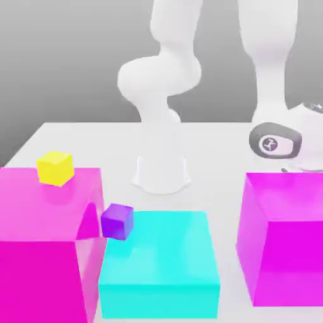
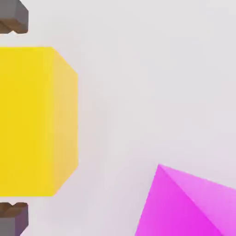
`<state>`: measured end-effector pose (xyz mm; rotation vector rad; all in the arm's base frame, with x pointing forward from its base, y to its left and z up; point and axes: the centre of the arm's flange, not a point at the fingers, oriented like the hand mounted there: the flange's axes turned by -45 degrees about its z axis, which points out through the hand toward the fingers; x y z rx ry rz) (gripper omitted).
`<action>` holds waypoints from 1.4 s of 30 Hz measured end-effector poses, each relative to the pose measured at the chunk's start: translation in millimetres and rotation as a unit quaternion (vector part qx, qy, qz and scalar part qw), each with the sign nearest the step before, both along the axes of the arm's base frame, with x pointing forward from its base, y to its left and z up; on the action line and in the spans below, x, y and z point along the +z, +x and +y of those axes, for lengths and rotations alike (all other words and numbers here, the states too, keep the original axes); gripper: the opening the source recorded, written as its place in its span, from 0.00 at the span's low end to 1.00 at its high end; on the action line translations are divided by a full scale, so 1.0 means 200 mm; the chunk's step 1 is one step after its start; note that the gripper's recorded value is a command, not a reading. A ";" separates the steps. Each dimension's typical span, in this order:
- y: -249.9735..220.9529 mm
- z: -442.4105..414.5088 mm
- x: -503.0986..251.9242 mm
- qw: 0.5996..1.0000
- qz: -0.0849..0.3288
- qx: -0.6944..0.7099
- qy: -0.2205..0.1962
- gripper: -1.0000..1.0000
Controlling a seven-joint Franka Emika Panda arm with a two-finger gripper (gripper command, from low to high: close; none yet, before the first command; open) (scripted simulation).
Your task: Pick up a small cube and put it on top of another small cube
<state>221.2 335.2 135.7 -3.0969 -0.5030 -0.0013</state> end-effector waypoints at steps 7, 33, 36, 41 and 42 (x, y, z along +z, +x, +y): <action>0.01 0.01 0.08 1.000 -0.001 -0.002 0.004 0.00; 0.43 -0.27 1.08 0.981 -0.191 -0.014 -0.042 0.00; 0.59 -0.54 1.08 0.974 -0.167 -0.148 -0.045 0.00; 0.75 -1.02 1.07 0.922 -0.121 -0.364 -0.044 0.00; 0.77 -1.11 1.06 0.906 -0.111 -0.405 -0.042 0.00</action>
